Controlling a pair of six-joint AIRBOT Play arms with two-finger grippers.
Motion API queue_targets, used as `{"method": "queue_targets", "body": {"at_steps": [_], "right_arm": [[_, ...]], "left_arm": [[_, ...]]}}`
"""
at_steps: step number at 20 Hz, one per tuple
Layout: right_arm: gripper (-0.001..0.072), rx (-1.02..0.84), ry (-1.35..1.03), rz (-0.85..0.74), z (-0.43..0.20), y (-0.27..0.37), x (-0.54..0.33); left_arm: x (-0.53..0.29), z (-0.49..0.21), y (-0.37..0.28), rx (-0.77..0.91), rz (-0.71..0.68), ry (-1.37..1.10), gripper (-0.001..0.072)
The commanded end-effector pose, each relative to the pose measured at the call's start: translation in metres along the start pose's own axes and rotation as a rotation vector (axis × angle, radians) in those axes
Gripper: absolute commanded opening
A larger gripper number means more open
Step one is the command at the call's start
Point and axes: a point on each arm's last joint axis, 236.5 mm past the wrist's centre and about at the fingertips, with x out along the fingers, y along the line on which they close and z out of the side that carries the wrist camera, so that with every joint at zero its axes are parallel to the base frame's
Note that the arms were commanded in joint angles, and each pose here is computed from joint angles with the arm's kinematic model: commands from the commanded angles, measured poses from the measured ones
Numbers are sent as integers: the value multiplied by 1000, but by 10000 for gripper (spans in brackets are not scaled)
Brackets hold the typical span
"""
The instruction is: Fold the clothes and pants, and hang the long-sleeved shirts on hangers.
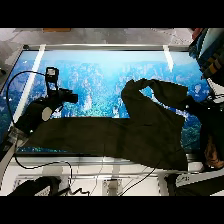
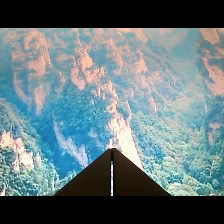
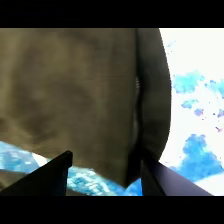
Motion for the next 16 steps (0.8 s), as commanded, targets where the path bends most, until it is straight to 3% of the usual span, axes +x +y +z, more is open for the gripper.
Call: {"method": "queue_targets", "body": {"at_steps": [1,3,4,11,16], "right_arm": [[380,-45,-9,-46,6,5,20],[83,-140,-82,-33,24,26,20],[36,-192,-108,-22,32,40,16],[35,-504,-405,162,84,214,-98],[34,-706,-618,366,59,354,-217]], "left_arm": [[0,0,-2,3,-3,-2,20],[0,0,-2,3,-3,-2,20],[0,0,-1,3,-2,-2,20],[0,1,-1,3,-2,-4,20],[-24,26,3,5,6,-77,19]]}}
